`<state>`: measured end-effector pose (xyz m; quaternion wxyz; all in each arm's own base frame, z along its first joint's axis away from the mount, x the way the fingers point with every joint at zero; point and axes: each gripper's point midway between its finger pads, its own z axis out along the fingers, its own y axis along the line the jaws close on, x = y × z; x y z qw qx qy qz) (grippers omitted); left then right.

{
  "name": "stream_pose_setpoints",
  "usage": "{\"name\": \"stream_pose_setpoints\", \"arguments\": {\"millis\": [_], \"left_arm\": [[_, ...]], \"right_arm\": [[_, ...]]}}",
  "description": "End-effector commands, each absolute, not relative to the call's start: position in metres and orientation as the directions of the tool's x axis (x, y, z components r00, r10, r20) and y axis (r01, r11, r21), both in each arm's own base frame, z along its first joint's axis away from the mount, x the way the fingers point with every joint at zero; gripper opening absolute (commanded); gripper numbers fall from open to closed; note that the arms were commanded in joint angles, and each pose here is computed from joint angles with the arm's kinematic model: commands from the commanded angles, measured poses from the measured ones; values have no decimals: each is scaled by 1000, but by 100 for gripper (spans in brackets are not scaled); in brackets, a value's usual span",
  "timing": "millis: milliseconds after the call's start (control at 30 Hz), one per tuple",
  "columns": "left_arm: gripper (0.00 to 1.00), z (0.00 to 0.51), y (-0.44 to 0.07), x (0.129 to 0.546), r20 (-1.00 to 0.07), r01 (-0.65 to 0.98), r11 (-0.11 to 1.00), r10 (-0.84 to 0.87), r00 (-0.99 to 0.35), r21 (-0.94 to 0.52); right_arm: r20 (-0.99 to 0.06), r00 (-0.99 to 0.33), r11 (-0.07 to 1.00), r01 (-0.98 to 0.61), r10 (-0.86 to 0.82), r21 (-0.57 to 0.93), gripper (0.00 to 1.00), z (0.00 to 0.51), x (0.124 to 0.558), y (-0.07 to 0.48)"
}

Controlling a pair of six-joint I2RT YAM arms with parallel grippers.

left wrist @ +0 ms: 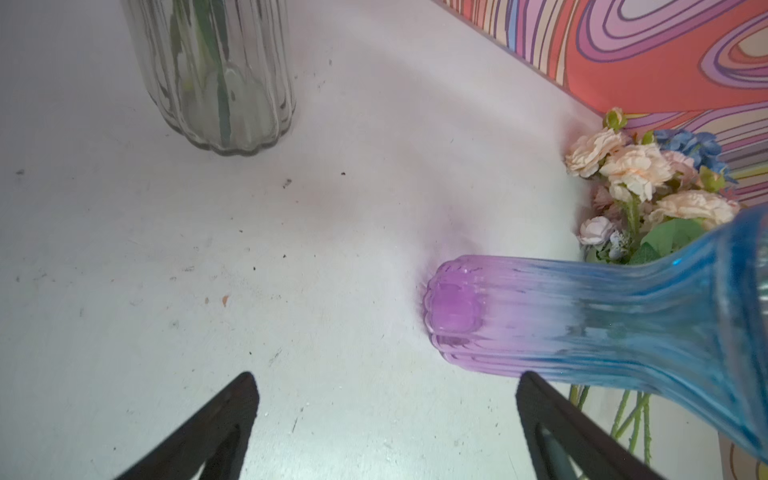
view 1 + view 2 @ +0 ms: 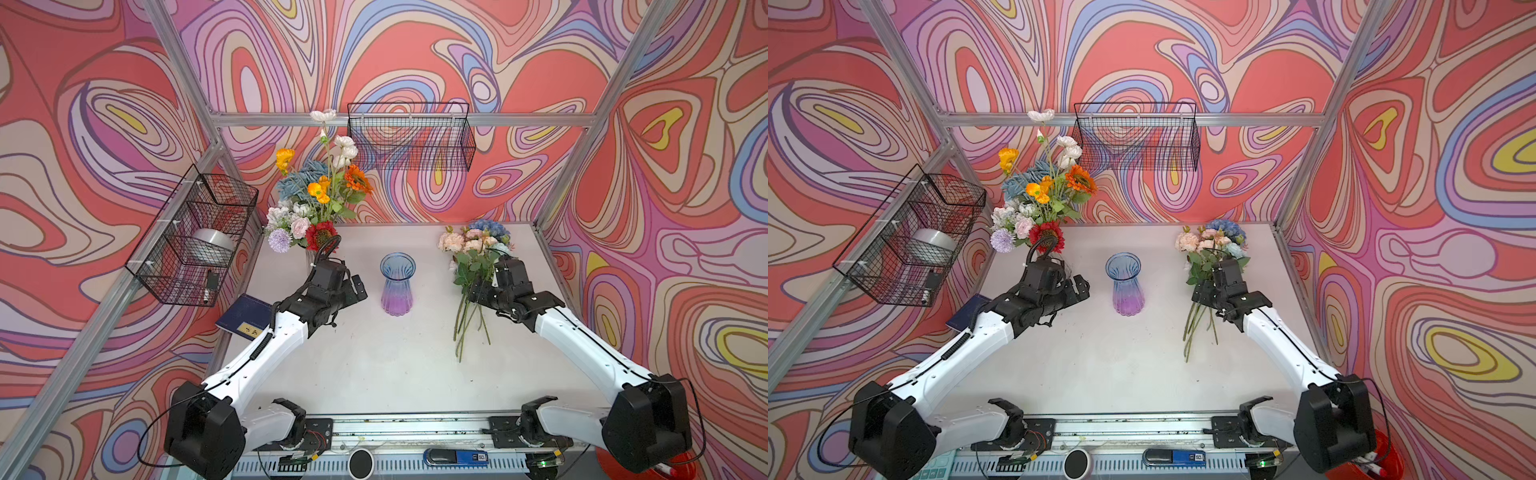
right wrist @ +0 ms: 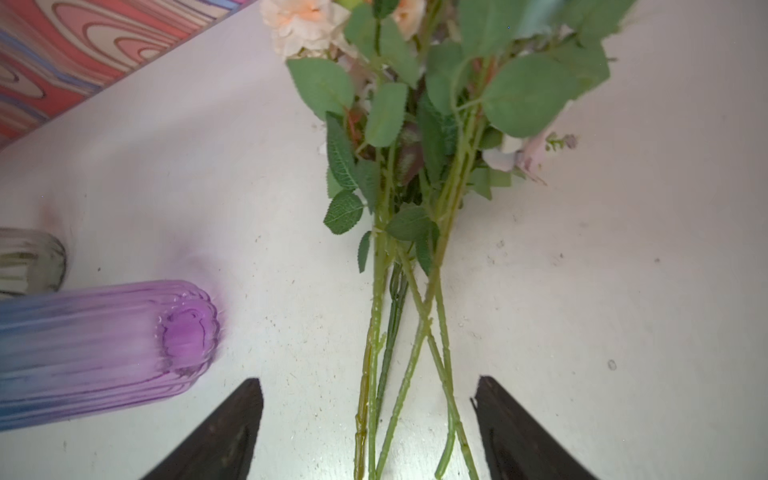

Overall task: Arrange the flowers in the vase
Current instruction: 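Move the right gripper to the pink rose bunch stems while the left gripper withdraws, then close the right gripper on one rose stem in the bunch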

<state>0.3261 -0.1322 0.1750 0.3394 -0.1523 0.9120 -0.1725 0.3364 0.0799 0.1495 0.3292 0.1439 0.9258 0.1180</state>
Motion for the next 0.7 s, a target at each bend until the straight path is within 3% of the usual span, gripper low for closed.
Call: {"name": "stream_pose_setpoints", "arguments": {"millis": [0,67,167,367,667], "left_arm": [[100,185,-142,315,-601,-36,908,-306,-738,-418],[100,200,-142,319,-644,-12,894,-332,-689,-448],[100,220,-138,327,-693,-7,887,-364,-623,-461],[100,259,-155,345,-741,98,856,-375,-557,-507],[100,257,-157,345,-743,110,855,-367,-559,-506]], "right_arm": [[-550,-741,910,208,387,360,60,156,333,83],[-557,-726,907,231,402,353,50,152,335,76],[-522,-721,880,279,456,384,43,140,341,64],[-492,-738,875,287,461,390,42,115,357,65],[-425,-768,868,343,480,360,34,64,365,63]]}}
